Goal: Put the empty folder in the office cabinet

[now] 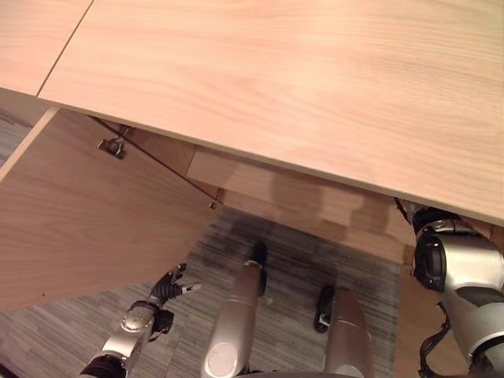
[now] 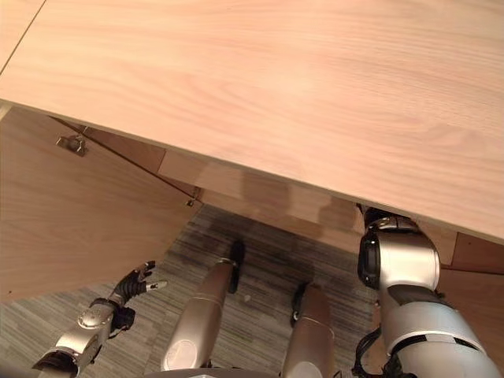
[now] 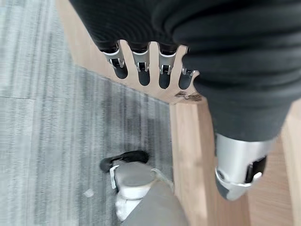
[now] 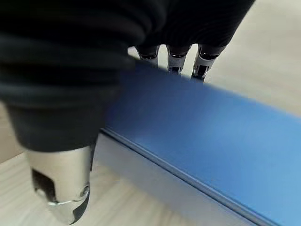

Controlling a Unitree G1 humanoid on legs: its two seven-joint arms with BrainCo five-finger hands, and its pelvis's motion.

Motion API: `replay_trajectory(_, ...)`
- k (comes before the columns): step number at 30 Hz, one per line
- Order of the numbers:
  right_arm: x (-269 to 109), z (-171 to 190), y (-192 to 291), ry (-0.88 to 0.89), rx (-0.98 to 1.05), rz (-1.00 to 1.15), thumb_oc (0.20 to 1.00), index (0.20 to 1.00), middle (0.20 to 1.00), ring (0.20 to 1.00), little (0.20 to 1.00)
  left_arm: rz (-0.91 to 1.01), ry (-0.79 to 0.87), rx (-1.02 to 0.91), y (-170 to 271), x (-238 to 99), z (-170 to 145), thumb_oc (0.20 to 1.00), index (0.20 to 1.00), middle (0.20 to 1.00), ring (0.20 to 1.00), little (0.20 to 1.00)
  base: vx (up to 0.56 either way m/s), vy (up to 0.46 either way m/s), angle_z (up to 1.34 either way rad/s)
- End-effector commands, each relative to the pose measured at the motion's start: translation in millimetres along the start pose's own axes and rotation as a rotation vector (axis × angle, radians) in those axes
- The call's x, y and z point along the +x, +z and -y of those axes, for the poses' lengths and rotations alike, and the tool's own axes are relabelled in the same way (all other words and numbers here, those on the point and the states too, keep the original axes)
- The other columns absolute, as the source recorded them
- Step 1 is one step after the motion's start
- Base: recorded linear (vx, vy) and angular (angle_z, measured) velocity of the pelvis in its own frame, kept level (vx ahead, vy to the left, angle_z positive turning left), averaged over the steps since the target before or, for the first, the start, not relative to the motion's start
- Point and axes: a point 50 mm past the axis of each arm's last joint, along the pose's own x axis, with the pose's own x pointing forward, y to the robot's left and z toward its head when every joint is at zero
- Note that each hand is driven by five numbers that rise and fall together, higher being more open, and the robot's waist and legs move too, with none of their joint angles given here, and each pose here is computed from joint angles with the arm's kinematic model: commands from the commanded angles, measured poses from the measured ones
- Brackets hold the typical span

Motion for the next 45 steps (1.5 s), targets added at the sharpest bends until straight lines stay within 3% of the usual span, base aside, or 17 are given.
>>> replay_trajectory(1, -13.4, -54.6, 64.3, 0.210, -0.046, 0.202, 1.000, 1.000, 1.000, 1.000, 1.000, 0.027, 0.062, 0.020, 7.7, -3.8, -29.2, 1.000, 1.000, 1.000, 1.000, 1.000, 0.00, 0.000, 0.00)
replay_trajectory(7, -11.7, -51.7, 62.2, 0.204, -0.070, 0.191, 1.000, 1.000, 1.000, 1.000, 1.000, 0.038, 0.047, 0.008, 10.1, -3.5, -26.5, 1.000, 1.000, 1.000, 1.000, 1.000, 0.00, 0.005, 0.02)
replay_trajectory(15, -1.5, -13.8, 13.0, 0.103, 0.003, 0.046, 1.000, 1.000, 1.000, 1.000, 1.000, 0.062, 0.051, -0.014, 17.5, 0.7, -21.9, 1.000, 1.000, 1.000, 1.000, 1.000, -0.01, 0.005, 0.00)
replay_trajectory(21, -4.6, 50.6, -64.0, -0.047, 0.036, -0.143, 1.000, 1.000, 1.000, 1.000, 1.000, 0.069, 0.053, -0.056, 19.8, 5.8, -12.3, 1.000, 1.000, 1.000, 1.000, 1.000, -0.05, 0.031, 0.00)
replay_trajectory(22, -9.3, 83.4, -87.5, -0.088, 0.010, -0.200, 1.000, 1.000, 1.000, 1.000, 1.000, 0.047, 0.061, -0.084, 13.8, 6.4, -9.9, 1.000, 1.000, 1.000, 1.000, 1.000, -0.11, 0.051, 0.02)
replay_trajectory(24, -11.7, 97.3, -95.2, -0.105, 0.000, -0.219, 1.000, 1.000, 1.000, 1.000, 1.000, 0.040, 0.063, -0.088, 11.2, 5.9, -9.3, 1.000, 1.000, 1.000, 1.000, 1.000, -0.04, 0.033, 0.07)
replay_trajectory(25, -19.1, 129.3, -111.9, -0.131, -0.047, -0.266, 1.000, 1.000, 1.000, 1.000, 1.000, 0.019, 0.056, -0.100, 5.1, 4.8, -6.1, 1.000, 1.000, 1.000, 1.000, 1.000, 0.03, 0.025, 0.07)
replay_trajectory(29, -30.7, 166.2, -127.0, -0.151, -0.107, -0.314, 1.000, 1.000, 1.000, 1.000, 1.000, -0.003, 0.051, -0.123, -4.0, 1.2, -3.1, 1.000, 1.000, 1.000, 1.000, 1.000, 0.03, 0.023, 0.00)
replay_trajectory(30, -41.6, 199.6, -133.9, -0.159, -0.191, -0.348, 1.000, 1.000, 1.000, 1.000, 1.000, -0.027, 0.055, -0.163, -13.0, -1.6, -0.1, 1.000, 1.000, 1.000, 1.000, 1.000, 0.04, 0.030, 0.04)
replay_trajectory(31, -42.0, 200.4, -134.1, -0.160, -0.192, -0.349, 1.000, 1.000, 1.000, 1.000, 1.000, -0.029, 0.055, -0.164, -13.8, -2.0, 0.1, 1.000, 1.000, 1.000, 1.000, 1.000, 0.07, 0.034, 0.09)
replay_trajectory(34, -65.1, 244.1, -147.9, -0.176, -0.258, -0.424, 1.000, 1.000, 1.000, 1.000, 1.000, -0.241, 0.103, -0.156, -55.8, -3.1, 6.2, 1.000, 1.000, 1.000, 1.000, 1.000, 0.10, 0.039, 0.06)
replay_trajectory(36, -73.2, 262.4, -148.2, -0.182, -0.286, -0.453, 1.000, 1.000, 1.000, 1.000, 1.000, -0.278, 0.109, -0.166, -62.8, -3.7, 10.7, 1.000, 1.000, 1.000, 1.000, 1.000, 0.10, 0.047, -0.06)
replay_trajectory(45, -94.3, 308.9, -141.1, -0.162, -0.414, -0.540, 1.000, 1.000, 1.000, 1.000, 1.000, -0.392, 0.116, -0.211, -92.9, -19.6, 19.4, 1.000, 1.000, 1.000, 1.000, 1.000, 0.10, 0.046, -0.03)
